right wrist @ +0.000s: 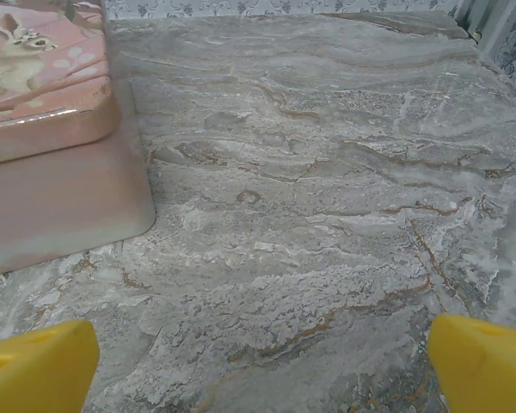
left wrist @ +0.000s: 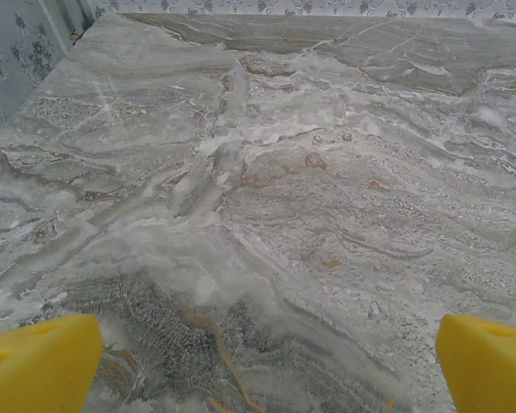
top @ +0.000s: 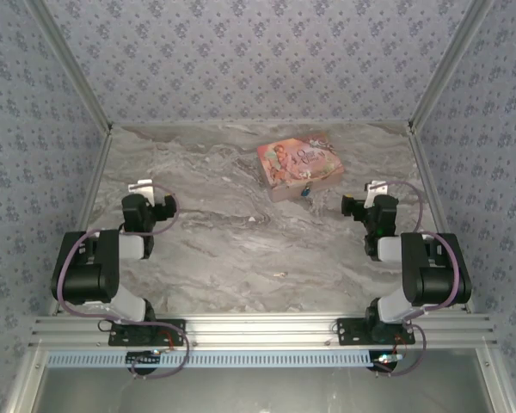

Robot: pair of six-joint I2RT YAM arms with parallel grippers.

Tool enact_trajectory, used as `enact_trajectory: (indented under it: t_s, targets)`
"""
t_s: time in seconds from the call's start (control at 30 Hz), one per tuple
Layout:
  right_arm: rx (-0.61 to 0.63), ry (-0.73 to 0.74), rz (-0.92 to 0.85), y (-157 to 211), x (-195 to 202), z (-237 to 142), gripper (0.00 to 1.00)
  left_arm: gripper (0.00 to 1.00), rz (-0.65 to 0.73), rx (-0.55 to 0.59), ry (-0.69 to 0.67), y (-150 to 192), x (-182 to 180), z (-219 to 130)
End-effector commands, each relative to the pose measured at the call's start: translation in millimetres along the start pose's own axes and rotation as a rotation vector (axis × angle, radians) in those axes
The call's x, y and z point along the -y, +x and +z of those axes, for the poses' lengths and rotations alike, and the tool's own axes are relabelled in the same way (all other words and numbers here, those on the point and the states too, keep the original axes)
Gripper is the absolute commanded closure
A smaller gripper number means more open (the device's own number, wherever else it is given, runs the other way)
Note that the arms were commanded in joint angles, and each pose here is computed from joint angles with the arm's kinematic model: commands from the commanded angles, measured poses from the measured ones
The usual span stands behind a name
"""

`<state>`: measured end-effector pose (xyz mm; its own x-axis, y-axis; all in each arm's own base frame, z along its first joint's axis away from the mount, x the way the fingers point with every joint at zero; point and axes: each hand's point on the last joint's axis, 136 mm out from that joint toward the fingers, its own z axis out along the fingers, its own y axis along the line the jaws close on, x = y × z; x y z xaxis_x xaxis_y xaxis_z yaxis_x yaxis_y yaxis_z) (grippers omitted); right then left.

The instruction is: Unlock a padlock with a key

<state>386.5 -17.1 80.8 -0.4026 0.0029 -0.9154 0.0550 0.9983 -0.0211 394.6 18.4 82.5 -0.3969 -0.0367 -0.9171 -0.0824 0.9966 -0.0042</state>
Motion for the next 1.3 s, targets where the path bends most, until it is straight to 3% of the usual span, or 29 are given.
enact_trajectory:
  t_s: [0.0,0.67,0.8,0.97,1.07,1.17,1.27]
  targets:
    - [0.003,0.020,-0.009,-3.9,2.9,2.8,0.00,0.01,0.001,0.015,0.013,-6.5,3.8,0.0]
    - [0.003,0.016,-0.007,-4.3,3.1,3.2,0.00,0.01,-0.001,0.016,0.014,-7.1,3.8,0.2]
    - [0.010,-0.002,0.000,-11.9,1.9,0.7,0.00,0.01,-0.047,0.025,-0.076,-17.6,-13.3,-6.6]
    - [-0.052,-0.007,0.057,-41.3,5.6,-19.0,0.00,0.00,-0.059,0.064,-0.109,-46.4,-18.2,-32.0]
    - [-0.091,-0.008,0.125,-48.9,4.7,-32.9,0.00,0.01,-0.158,0.085,-0.108,-65.9,-18.2,-44.8]
    - [-0.174,-0.016,0.204,-48.3,-1.4,-48.7,0.00,0.00,-0.278,0.091,-0.059,-81.3,-7.1,-59.8]
    - [-0.264,-0.062,0.287,-40.9,-20.0,-65.3,0.01,0.01,-0.311,0.082,0.025,-89.5,17.3,-75.2]
